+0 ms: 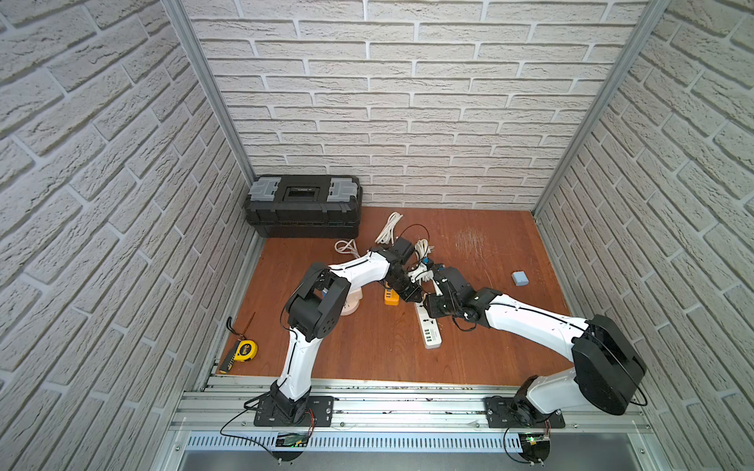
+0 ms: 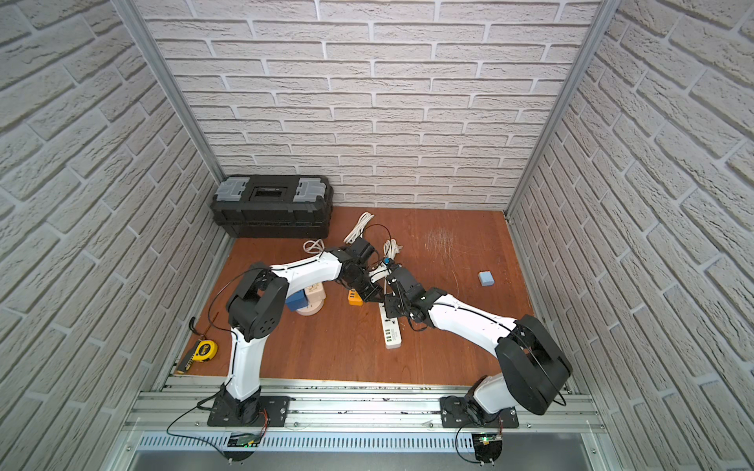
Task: Pull the plug off the socket
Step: Remove the plug from the socket.
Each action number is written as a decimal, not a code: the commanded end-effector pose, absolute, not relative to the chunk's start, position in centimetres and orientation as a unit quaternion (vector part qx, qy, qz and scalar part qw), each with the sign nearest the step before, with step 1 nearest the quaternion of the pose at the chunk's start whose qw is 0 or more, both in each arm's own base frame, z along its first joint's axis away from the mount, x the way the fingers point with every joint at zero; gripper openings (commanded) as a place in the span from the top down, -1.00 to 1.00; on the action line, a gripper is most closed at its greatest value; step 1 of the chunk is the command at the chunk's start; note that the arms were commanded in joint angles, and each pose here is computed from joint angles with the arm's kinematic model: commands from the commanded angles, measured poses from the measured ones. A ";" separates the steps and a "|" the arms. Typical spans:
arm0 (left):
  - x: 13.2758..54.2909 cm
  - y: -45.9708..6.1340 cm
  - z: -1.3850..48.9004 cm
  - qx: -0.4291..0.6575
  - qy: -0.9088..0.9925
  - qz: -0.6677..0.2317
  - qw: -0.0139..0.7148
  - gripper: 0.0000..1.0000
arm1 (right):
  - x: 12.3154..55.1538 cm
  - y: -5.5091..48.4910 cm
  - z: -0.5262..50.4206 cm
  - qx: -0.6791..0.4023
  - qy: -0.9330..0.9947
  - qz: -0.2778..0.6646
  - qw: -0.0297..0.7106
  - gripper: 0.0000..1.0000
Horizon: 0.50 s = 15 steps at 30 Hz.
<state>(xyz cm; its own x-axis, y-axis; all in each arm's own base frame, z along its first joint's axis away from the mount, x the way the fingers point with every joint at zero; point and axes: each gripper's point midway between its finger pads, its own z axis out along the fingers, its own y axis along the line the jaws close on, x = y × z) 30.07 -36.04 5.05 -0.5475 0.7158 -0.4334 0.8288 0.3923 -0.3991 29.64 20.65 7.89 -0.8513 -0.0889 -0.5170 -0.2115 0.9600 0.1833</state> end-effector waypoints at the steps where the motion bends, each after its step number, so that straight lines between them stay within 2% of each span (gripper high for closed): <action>1: 29.1 -32.6 -1.4 0.452 0.863 -0.222 0.032 1.00 | 30.8 21.6 9.1 -0.084 0.946 0.121 0.290 0.13; 15: 29.2 -32.5 -1.5 0.452 0.864 -0.217 0.031 1.00 | 30.4 21.8 8.7 -0.083 0.945 0.087 0.305 0.43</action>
<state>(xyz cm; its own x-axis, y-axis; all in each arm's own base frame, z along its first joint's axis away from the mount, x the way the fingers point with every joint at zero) 30.07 -36.04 5.05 -0.5475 0.7158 -0.4334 0.8288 0.3923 -0.3991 29.61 20.70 7.52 -0.8322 -0.1121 -0.5430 -0.2016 0.9735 0.1080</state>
